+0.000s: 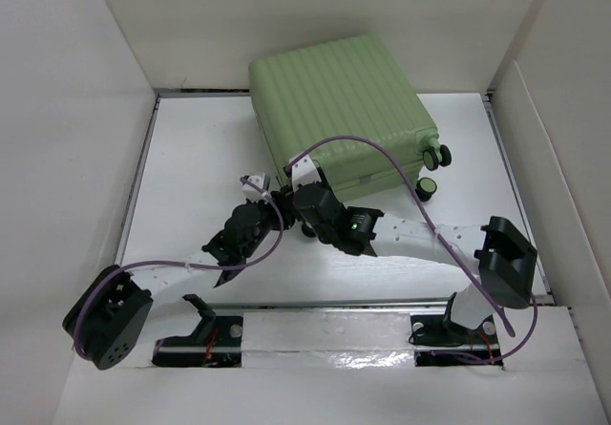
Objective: Pack the luggage
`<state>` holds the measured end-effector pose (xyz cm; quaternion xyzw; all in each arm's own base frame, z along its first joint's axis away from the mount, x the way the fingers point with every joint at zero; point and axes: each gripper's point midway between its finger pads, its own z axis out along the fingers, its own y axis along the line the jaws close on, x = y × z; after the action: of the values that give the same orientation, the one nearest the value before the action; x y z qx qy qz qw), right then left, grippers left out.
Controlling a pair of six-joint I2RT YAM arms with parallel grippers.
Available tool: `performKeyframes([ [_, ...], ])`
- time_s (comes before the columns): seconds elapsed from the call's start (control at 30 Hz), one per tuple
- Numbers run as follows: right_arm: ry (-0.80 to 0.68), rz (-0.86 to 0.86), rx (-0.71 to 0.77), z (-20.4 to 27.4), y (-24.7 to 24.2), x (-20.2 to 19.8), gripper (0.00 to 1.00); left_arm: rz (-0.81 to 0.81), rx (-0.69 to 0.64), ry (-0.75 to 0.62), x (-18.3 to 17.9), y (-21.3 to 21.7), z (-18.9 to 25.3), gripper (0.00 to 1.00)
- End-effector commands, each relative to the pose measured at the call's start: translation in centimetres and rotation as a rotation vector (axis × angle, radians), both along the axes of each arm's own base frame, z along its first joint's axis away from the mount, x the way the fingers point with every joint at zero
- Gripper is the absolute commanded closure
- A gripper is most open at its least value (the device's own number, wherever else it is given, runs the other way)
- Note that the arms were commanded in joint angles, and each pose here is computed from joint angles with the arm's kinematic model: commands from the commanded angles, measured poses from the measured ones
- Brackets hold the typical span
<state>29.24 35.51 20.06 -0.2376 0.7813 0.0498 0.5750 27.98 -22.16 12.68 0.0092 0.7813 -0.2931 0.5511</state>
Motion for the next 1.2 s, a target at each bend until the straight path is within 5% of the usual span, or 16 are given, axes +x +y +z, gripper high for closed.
performKeyframes([
  [0.0, -0.103, 0.119, 0.153, 6.0, 2.3, 0.0, 1.0, 0.005, -0.043, -0.096, 1.4, -1.0, 3.5, 0.69],
  [0.17, -0.109, 0.152, 0.181, 6.2, 2.9, -0.7, 1.0, 0.049, -0.025, -0.088, 2.2, -0.7, 3.3, 0.8],
  [0.23, -0.104, 0.154, 0.177, 5.8, 2.8, -0.7, 1.0, 0.076, -0.017, -0.084, 2.7, -0.4, 3.4, 0.99],
  [0.6, -0.111, 0.14, 0.196, 5.3, 0.6, -2.6, 1.0, 0.465, 0.114, -0.003, 3.7, 7.1, 0.9, 1.0],
  [1.0, -0.116, 0.363, 0.242, 6.8, 4.3, -7.4, 1.0, 0.707, -0.029, 0.04, 10.0, 12.5, 1.0, 1.0],
  [1.17, -0.128, 0.377, 0.254, 7.5, 5.7, -8.7, 1.0, 0.791, 0.007, 0.053, 11.4, 13.8, 2.2, 1.0],
])
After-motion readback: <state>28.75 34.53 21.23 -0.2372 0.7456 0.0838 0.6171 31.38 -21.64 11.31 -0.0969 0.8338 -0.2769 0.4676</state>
